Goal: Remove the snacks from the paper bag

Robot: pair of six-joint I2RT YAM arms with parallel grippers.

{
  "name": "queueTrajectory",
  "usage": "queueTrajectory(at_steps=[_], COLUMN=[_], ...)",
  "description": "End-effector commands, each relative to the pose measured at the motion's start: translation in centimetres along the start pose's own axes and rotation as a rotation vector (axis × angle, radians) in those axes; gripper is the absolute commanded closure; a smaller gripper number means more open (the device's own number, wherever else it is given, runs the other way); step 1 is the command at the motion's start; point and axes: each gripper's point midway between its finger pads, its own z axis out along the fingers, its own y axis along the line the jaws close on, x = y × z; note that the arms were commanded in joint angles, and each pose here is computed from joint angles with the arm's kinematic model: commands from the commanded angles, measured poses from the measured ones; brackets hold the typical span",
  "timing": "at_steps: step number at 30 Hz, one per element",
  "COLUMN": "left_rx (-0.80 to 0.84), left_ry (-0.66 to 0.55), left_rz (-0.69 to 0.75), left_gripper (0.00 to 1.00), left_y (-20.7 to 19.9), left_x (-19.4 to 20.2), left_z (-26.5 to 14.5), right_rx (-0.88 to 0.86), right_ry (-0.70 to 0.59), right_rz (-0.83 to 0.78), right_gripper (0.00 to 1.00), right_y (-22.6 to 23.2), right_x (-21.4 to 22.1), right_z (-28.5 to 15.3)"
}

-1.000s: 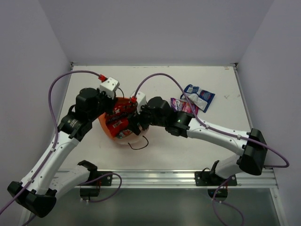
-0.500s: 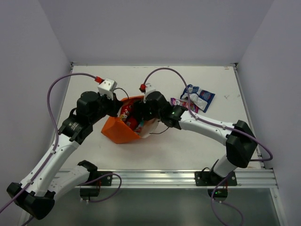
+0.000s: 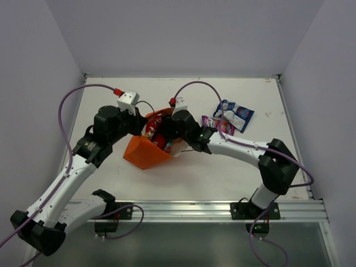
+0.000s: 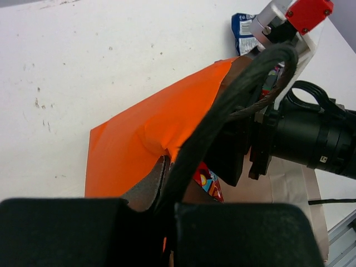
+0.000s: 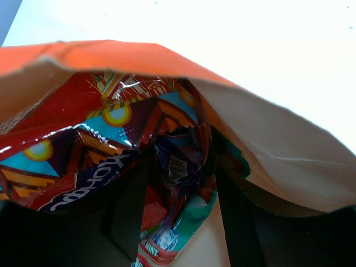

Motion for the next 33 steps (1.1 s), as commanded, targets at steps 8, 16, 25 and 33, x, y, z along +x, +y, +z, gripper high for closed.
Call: queueTrajectory(at_steps=[8, 16, 25, 33], left_rx=[-0.058, 0.001, 0.044, 0.066], left_ry=[-0.063, -0.049, -0.014, -0.016], left_rz=[0.073, 0.146, 0.212, 0.247], left_gripper=[1.00, 1.00, 1.00, 1.00], left_y=[0.9, -0.3, -1.0, -1.4], left_x=[-2.7, -4.4, -4.9, -5.5], left_z=[-0.1, -0.1, -0.7, -1.3], right_rx=[0.005, -0.017, -0.012, -0.012], right_ry=[-0.209, -0.184, -0.163, -0.167], right_rz=[0.048, 0.031, 0.028, -0.001], right_gripper=[0.45, 0.46, 0.48, 0.98], right_y=[-0.9, -0.3, -0.3, 0.0], right_x=[-3.9, -2.5, -1.1, -1.2], right_z=[-1.0, 1.4, 3.9, 5.3])
